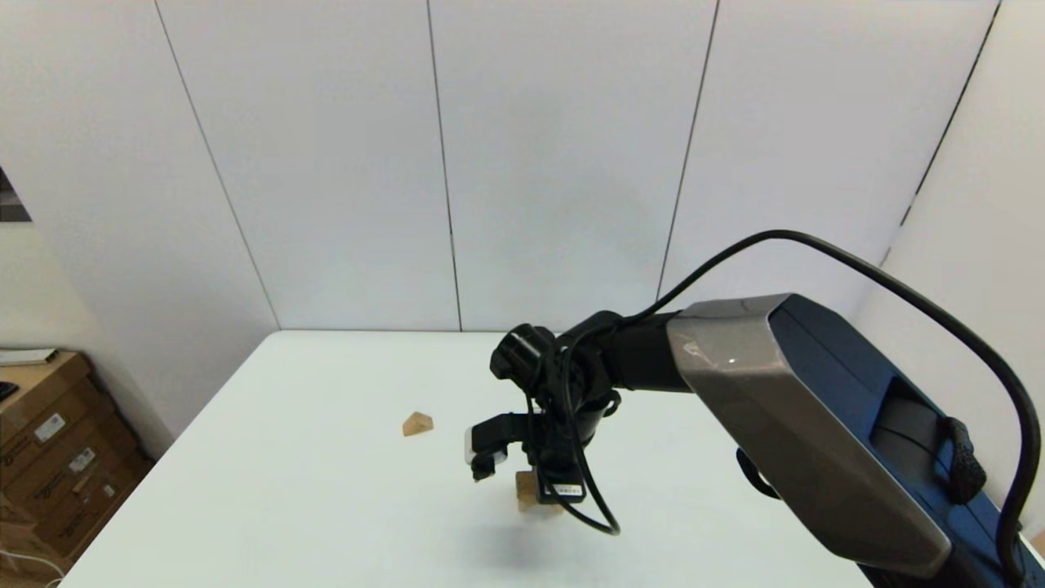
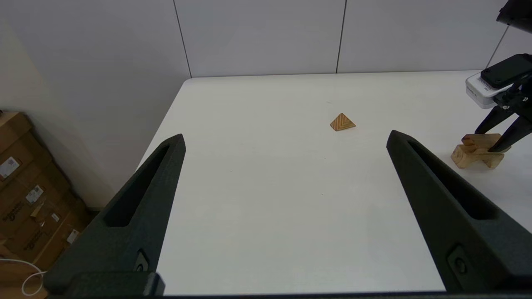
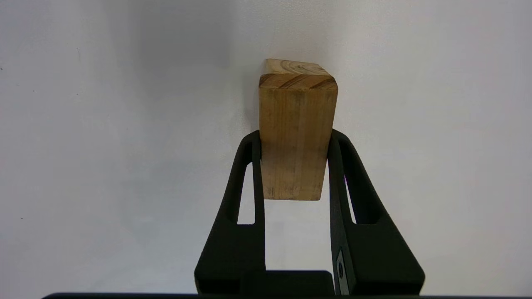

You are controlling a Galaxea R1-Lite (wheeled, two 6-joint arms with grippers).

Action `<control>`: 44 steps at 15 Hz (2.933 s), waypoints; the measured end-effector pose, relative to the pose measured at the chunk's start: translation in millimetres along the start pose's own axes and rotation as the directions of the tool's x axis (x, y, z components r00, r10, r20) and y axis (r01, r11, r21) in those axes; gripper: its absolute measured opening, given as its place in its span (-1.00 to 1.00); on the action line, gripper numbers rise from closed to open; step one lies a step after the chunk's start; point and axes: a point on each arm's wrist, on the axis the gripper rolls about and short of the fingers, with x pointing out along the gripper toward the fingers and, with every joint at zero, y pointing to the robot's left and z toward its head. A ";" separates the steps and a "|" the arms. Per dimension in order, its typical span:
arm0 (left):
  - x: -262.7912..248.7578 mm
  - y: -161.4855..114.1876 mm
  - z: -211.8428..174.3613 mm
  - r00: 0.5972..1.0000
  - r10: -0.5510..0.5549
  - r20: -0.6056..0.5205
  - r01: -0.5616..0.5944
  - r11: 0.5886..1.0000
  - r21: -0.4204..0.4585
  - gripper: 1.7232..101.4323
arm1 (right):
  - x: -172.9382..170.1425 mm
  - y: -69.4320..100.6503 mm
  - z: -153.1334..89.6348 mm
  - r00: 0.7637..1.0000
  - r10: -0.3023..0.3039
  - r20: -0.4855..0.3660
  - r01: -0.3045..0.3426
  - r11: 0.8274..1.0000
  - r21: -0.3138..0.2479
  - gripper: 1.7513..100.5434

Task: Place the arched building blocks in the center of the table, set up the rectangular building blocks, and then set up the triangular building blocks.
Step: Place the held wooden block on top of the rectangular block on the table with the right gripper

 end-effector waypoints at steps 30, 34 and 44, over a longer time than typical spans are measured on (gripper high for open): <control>0.0 0.0 0.0 1.000 0.000 0.000 0.000 1.000 0.000 0.93 | 4.6 0.0 -1.7 1.000 0.010 -0.008 -0.010 1.000 0.000 -0.55; 0.0 0.0 0.0 1.000 0.000 -0.001 0.000 1.000 0.001 0.93 | 4.6 0.0 -1.7 1.000 0.010 -0.008 -0.010 1.000 0.002 -0.55; 0.0 0.0 0.0 1.000 0.000 0.000 0.000 1.000 0.000 0.93 | 3.8 -0.1 -2.5 1.000 0.011 -0.010 -0.011 1.000 0.002 -0.55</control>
